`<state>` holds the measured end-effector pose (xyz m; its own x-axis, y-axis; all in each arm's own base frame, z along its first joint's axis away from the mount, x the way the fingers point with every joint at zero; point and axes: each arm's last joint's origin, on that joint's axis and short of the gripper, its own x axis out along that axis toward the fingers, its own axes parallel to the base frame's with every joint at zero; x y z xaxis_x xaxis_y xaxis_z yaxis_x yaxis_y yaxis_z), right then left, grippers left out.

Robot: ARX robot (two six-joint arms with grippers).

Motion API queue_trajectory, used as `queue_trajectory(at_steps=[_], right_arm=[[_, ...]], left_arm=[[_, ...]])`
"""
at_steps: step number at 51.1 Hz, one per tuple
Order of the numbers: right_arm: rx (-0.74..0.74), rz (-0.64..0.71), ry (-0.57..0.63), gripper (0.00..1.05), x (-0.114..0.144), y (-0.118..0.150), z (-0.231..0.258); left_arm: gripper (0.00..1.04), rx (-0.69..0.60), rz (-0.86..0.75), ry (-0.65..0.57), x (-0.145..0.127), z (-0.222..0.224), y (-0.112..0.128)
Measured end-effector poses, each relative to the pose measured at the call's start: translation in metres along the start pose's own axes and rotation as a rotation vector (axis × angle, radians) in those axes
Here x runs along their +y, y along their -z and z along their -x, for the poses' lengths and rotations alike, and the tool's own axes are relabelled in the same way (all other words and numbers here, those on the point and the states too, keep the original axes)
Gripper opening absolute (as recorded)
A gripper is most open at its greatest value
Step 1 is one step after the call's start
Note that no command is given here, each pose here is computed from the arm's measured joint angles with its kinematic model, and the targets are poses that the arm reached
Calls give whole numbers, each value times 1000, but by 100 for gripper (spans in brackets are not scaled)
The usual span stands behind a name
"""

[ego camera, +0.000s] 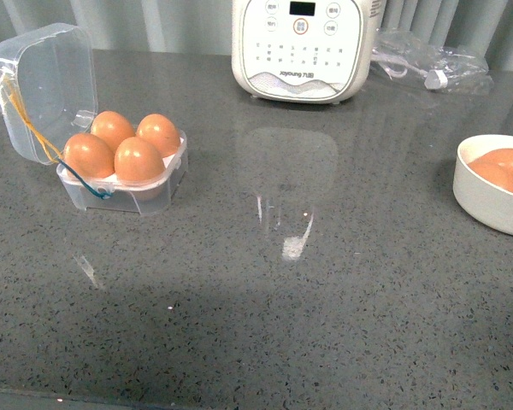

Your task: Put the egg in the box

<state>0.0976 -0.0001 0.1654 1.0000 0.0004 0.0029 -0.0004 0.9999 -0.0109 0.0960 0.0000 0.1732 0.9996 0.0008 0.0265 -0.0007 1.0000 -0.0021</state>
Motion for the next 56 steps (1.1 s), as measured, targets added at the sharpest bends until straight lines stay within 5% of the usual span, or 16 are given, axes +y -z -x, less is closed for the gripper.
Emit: queue_trajectory(at_steps=[4, 9, 13, 36, 56], right_arm=[[0, -2, 0, 99, 0, 0, 0], [0, -1, 0, 97, 0, 0, 0], [0, -1, 0, 97, 0, 0, 0], [0, -1, 0, 97, 0, 0, 0], [0, -1, 0, 97, 0, 0, 0]], left_arm=[[98, 115, -15, -45, 0, -1, 2], [98, 431, -50, -93, 2, -6, 6], [98, 500, -49, -104, 4, -12, 12], [98, 340, -43, -117, 24, -63, -14], [98, 336, -225, -227, 87, -167, -28]])
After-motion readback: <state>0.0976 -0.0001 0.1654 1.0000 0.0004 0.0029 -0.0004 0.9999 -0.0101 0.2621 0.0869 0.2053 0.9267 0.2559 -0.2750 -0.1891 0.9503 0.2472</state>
